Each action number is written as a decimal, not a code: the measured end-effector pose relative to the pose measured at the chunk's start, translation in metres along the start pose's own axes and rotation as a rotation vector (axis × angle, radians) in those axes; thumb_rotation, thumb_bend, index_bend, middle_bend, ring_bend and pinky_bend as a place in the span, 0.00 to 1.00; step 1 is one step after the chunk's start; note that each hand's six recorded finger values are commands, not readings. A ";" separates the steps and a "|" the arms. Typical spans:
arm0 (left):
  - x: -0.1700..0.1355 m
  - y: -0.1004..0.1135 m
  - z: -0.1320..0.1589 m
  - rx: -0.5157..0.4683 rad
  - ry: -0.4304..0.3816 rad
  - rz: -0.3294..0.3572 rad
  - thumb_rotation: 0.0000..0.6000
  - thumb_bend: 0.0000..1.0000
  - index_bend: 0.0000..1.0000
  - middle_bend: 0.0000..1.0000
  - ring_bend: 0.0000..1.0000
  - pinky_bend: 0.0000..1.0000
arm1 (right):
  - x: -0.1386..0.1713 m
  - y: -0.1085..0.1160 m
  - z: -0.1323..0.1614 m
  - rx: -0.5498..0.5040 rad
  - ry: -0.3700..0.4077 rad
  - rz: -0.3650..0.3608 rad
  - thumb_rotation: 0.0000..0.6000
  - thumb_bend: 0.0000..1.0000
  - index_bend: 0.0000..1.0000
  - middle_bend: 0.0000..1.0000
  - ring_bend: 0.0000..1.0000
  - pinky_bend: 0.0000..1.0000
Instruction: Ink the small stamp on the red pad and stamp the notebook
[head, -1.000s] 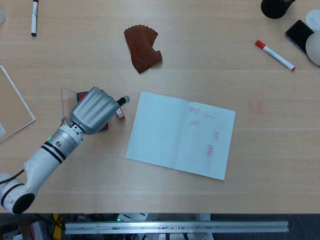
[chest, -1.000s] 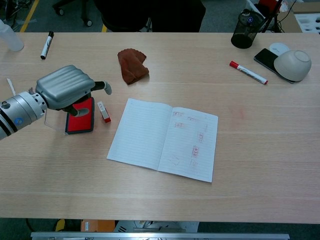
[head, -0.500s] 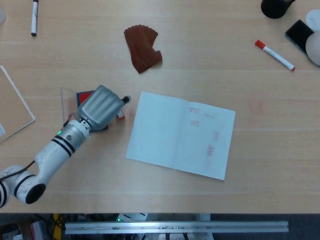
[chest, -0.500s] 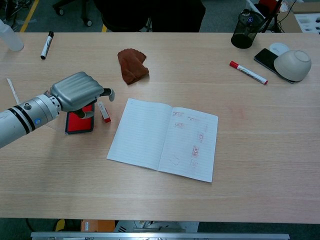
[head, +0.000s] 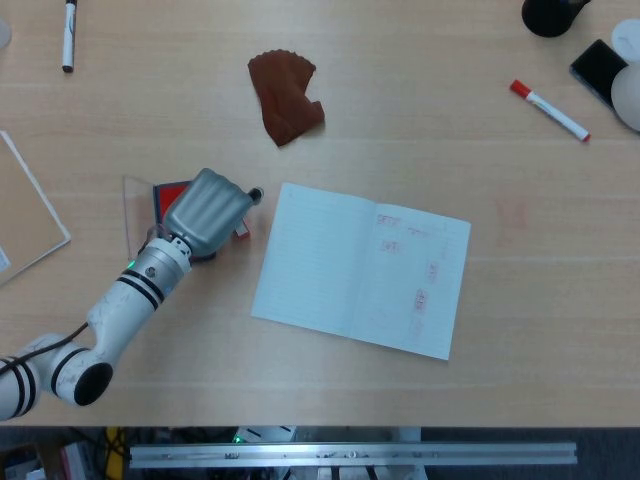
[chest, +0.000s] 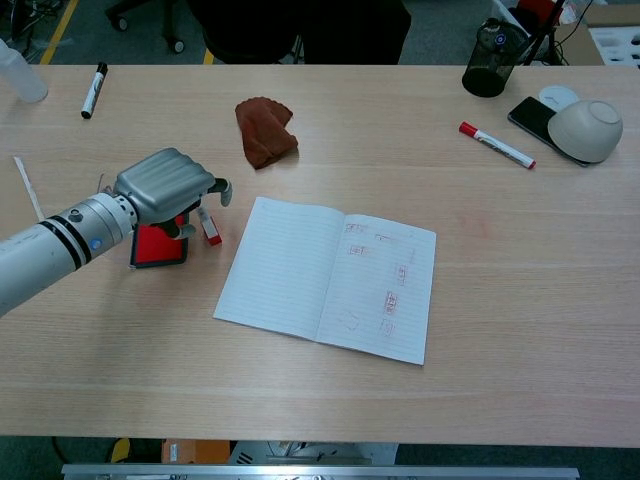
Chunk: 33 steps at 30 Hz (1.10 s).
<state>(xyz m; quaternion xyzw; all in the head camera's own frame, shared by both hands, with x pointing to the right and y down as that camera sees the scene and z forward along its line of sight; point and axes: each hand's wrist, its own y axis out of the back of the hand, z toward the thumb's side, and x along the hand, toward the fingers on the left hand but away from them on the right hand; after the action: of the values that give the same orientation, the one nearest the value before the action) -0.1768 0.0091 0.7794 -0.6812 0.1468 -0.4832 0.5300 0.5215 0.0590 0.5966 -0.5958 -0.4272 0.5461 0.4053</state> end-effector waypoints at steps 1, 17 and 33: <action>0.001 0.000 0.000 -0.007 0.007 0.001 1.00 0.23 0.35 0.93 0.97 1.00 | 0.000 0.000 -0.001 0.000 -0.001 0.000 1.00 0.30 0.15 0.28 0.18 0.22; 0.012 0.006 0.015 -0.037 0.035 -0.004 1.00 0.23 0.35 0.93 0.97 1.00 | 0.002 -0.002 -0.010 -0.009 -0.017 0.002 1.00 0.30 0.15 0.28 0.18 0.22; 0.006 0.010 0.019 -0.019 0.068 -0.008 1.00 0.23 0.45 0.93 0.97 1.00 | 0.002 -0.004 -0.014 -0.016 -0.016 0.007 1.00 0.30 0.15 0.28 0.18 0.22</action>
<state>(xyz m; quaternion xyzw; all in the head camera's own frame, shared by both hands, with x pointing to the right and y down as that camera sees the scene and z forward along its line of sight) -0.1550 0.0116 0.7744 -0.6701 0.1666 -0.5066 0.5163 0.5353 0.0620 0.6009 -0.5960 -0.4328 0.5489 0.3951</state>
